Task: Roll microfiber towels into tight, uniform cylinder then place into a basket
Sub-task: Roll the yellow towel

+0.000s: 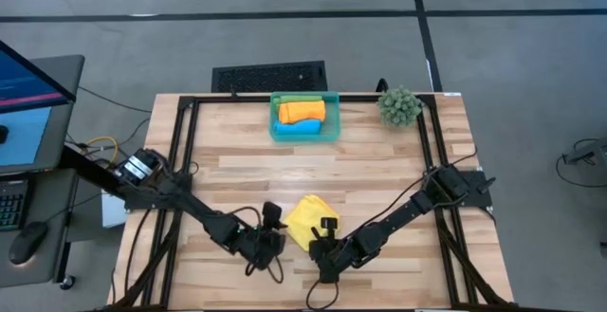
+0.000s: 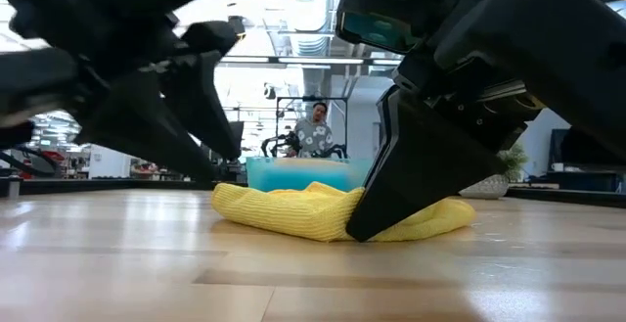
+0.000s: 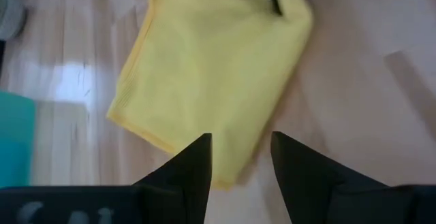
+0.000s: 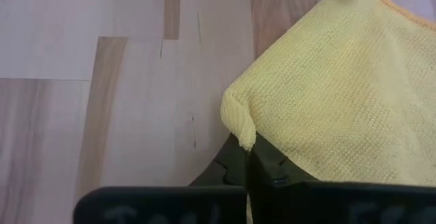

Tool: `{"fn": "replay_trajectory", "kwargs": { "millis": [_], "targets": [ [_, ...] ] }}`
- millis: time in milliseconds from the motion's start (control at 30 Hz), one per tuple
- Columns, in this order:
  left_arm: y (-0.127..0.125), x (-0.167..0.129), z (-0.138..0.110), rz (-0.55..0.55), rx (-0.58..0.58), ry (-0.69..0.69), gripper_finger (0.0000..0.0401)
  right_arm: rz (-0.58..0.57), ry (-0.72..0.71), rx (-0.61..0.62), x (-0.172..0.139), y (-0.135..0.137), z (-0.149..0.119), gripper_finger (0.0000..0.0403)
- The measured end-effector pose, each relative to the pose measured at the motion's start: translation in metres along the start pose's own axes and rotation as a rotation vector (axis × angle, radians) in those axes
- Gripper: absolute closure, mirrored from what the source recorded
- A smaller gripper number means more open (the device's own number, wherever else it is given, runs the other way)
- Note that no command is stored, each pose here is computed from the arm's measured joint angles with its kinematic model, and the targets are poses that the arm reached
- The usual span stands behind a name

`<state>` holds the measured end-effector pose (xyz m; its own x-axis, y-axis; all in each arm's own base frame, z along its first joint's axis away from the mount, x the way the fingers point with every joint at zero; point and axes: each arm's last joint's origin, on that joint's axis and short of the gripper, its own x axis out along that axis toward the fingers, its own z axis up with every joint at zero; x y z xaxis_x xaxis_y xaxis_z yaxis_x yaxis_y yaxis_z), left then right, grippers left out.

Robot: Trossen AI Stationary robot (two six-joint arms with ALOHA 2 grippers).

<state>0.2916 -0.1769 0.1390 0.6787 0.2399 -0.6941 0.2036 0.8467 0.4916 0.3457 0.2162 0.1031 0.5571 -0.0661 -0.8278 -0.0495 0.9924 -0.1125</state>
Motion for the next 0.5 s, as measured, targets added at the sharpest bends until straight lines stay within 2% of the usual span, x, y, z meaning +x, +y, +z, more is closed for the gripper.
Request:
{"fn": "replay_trajectory", "kwargs": {
  "millis": [167,267,367,500],
  "targets": [
    [0.013,0.010,-0.002,-0.033,-0.001,0.036,0.0257,0.001,-0.001,-0.002,0.000,0.001,0.000,0.0371],
    [0.016,0.012,-0.004,-0.063,0.000,0.052,0.0257,0.001,-0.001,-0.002,0.000,0.001,0.000,0.0373],
    [0.013,0.018,-0.006,-0.073,0.024,0.062,0.0257,0.002,0.001,-0.002,0.000,0.001,0.000,0.0385],
    [0.004,0.031,-0.012,-0.023,0.063,0.087,0.0257,0.004,0.003,-0.003,0.000,0.001,-0.001,0.0391]
  ]
}}
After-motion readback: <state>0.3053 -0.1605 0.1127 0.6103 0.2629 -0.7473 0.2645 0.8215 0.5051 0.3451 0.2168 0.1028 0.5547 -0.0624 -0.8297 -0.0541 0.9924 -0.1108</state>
